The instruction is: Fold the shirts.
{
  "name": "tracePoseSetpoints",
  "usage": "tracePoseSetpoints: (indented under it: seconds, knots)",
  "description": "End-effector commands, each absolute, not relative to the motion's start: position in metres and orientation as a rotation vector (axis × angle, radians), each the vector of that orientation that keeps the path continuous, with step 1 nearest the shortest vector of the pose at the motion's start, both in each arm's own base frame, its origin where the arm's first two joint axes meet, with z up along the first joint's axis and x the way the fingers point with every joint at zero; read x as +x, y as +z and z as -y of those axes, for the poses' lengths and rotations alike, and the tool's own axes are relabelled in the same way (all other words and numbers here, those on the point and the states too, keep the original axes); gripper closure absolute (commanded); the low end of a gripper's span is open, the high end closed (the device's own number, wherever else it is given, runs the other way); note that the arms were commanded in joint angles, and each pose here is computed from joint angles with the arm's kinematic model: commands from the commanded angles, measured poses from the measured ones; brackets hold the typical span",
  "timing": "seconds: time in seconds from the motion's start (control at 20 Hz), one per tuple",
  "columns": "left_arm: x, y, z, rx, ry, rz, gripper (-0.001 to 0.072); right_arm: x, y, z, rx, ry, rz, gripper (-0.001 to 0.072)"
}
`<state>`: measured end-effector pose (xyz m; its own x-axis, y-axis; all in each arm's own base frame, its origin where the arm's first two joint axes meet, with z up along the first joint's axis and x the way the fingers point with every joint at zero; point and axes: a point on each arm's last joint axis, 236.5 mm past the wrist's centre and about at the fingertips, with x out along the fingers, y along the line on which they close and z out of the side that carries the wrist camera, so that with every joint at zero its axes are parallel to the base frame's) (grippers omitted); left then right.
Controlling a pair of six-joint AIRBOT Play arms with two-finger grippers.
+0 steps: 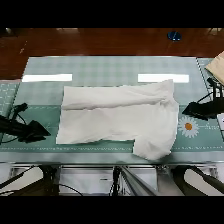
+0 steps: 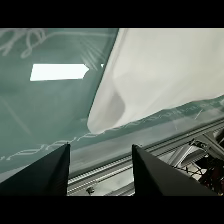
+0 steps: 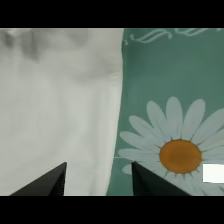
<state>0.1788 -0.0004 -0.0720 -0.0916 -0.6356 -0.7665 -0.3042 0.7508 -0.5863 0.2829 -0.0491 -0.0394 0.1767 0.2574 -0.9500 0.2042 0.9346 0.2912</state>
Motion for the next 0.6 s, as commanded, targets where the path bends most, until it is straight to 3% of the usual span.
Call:
tracePoseSetpoints:
  seconds: [0.0,0.15,0.2,0.3,0.5,0.55]
  knots:
    - [0.164,-0.087,0.013,-0.757,-0.341,-1.711,0.0225,0.276,-0.044,0.040,0.445,0.068,-1.394,0.0234]
    - [0.167,-0.093,0.017,-0.688,-0.366,-1.704,0.0193,0.273,-0.044,0.038,0.448,0.075,-1.405,0.0234]
    - [0.169,-0.097,0.019,-0.666,-0.369,-1.706,0.0079,0.272,-0.044,0.038,0.449,0.078,-1.410,0.0234]
    - [0.171,-0.103,0.024,-0.636,-0.383,-1.720,0.0032,0.270,-0.044,0.036,0.452,0.083,-1.419,0.0234]
    - [0.169,-0.118,0.036,-0.599,-0.415,-1.780,0.0034,0.266,-0.043,0.034,0.459,0.091,-1.436,0.0236]
    - [0.172,-0.125,0.037,-0.599,-0.383,-1.785,0.0090,0.264,-0.043,0.033,0.462,0.096,-1.444,0.0237]
